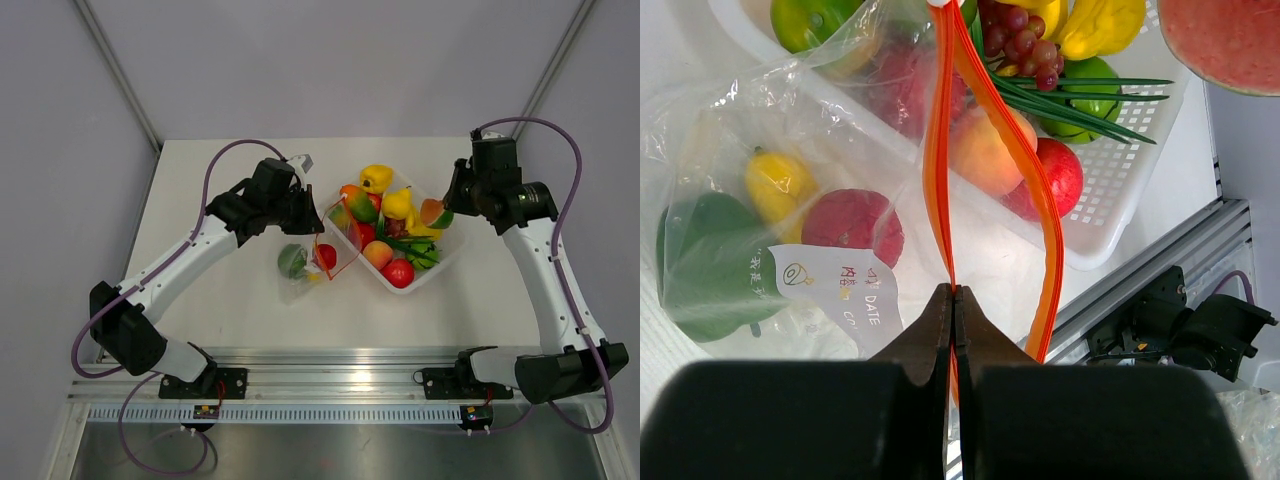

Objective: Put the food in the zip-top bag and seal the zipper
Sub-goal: Place the fake fruit in the zipper food storage bag.

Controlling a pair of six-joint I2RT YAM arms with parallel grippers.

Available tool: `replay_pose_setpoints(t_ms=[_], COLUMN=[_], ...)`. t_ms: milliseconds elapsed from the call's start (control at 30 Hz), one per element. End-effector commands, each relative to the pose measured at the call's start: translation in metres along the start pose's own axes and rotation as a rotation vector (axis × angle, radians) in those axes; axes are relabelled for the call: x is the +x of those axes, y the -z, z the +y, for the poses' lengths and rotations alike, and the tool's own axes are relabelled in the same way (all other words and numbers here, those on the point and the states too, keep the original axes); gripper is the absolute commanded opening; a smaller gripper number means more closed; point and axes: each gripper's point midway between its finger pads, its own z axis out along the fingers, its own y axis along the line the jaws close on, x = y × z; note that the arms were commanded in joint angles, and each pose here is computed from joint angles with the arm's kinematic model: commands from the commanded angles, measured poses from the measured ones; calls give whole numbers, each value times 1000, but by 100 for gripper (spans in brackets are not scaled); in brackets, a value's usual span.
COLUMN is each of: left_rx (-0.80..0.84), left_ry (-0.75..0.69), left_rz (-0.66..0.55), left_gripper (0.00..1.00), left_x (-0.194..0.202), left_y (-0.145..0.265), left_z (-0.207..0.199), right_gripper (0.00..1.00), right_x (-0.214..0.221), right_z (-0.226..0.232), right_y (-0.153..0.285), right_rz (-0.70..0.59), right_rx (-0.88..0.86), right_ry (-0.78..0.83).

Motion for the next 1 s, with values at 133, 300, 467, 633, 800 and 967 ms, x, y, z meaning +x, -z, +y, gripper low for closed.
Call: replay_pose_setpoints(t_ms=[133, 300, 467, 633, 800, 967], left_rx=[45, 52, 51, 45, 43, 45], left_ry=[-17, -20, -20, -23, -26, -38], left_rz=[-50, -60, -53, -58, -67, -66], left_gripper=[0, 0, 0, 0, 0, 0], left_x=[-19, -23, -24, -24, -26, -24], left_y=[3, 4, 3, 5, 10, 16], left_z=[-17, -19, -20, -20, -20, -20], right_gripper=[0, 0, 0, 0, 0, 0], right_x=[-23, -27, -25, 3, 31, 45], right_z=[41, 77, 116, 161, 191, 210], right_y=[44, 66, 85, 86, 65, 40], right_rz=[-66, -76, -72, 6, 84, 128], right_rx=[-235, -397, -518, -617, -640, -632], right_ry=[-32, -23, 19, 78, 101, 110])
